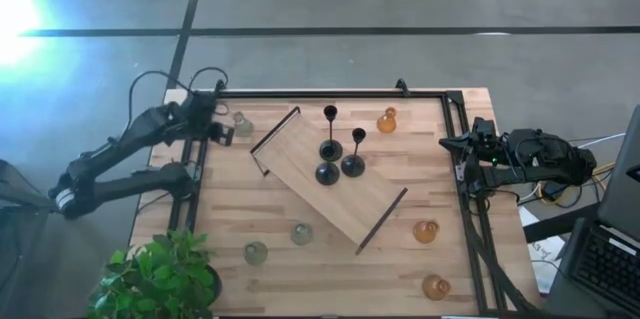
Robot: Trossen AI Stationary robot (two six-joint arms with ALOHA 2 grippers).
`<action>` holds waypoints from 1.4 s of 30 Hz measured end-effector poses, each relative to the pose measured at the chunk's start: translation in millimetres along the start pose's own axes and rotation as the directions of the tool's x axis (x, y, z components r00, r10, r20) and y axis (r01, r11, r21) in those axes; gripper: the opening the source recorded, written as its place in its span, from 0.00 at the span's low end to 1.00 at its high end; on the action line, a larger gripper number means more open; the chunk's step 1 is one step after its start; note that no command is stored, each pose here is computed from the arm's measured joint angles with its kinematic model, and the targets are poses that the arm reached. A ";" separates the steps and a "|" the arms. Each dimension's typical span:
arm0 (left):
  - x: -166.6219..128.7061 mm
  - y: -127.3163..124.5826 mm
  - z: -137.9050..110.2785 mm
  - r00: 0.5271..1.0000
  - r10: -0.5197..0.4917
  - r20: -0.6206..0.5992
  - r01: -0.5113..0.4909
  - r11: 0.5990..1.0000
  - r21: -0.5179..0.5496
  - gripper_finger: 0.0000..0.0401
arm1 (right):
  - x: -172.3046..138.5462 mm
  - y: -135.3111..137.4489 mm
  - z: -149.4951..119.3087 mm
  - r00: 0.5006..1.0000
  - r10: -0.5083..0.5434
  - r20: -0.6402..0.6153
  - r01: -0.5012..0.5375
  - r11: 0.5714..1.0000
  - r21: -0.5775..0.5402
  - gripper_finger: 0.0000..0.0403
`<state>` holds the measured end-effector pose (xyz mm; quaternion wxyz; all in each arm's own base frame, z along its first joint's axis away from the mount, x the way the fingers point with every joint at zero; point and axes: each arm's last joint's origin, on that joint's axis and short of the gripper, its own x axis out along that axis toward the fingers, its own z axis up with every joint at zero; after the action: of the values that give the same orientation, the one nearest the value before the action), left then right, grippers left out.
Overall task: Pick & Place candle stick holders
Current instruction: Put the top left transparent candle holder on the shelf
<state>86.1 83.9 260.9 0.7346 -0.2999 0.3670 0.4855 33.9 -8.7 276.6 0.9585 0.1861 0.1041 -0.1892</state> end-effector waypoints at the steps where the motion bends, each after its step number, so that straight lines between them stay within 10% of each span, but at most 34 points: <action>1: 6.5 0.6 -4.2 1.000 0.001 -0.002 -0.001 1.000 0.025 0.29 | -0.1 0.0 0.1 1.000 0.000 0.001 0.000 1.000 0.000 0.02; 8: 33.8 -1.6 -15.4 0.999 -0.047 -0.008 0.047 0.997 0.062 0.29 | 0.0 0.0 0.0 1.000 0.000 0.000 0.000 1.000 0.000 0.02; 19: 39.0 -13.1 -13.5 0.996 -0.044 0.082 0.062 0.973 -0.223 0.22 | -0.1 0.0 0.1 1.000 0.000 0.001 0.000 1.000 0.000 0.02; 31: 35.4 -37.3 -45.4 0.924 0.148 0.352 -0.099 0.983 -0.152 0.15 | 0.0 0.0 0.1 1.000 0.000 0.000 0.000 1.000 0.000 0.02; 42: 63.8 -29.2 -70.0 0.917 0.180 0.356 -0.149 0.982 -0.113 0.15 | 0.0 0.0 0.0 1.000 0.000 0.000 0.000 1.000 0.000 0.02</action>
<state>112.5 49.4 171.8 0.7332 -0.2030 0.2275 0.6078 33.8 -8.7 276.6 0.9585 0.1861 0.1040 -0.1891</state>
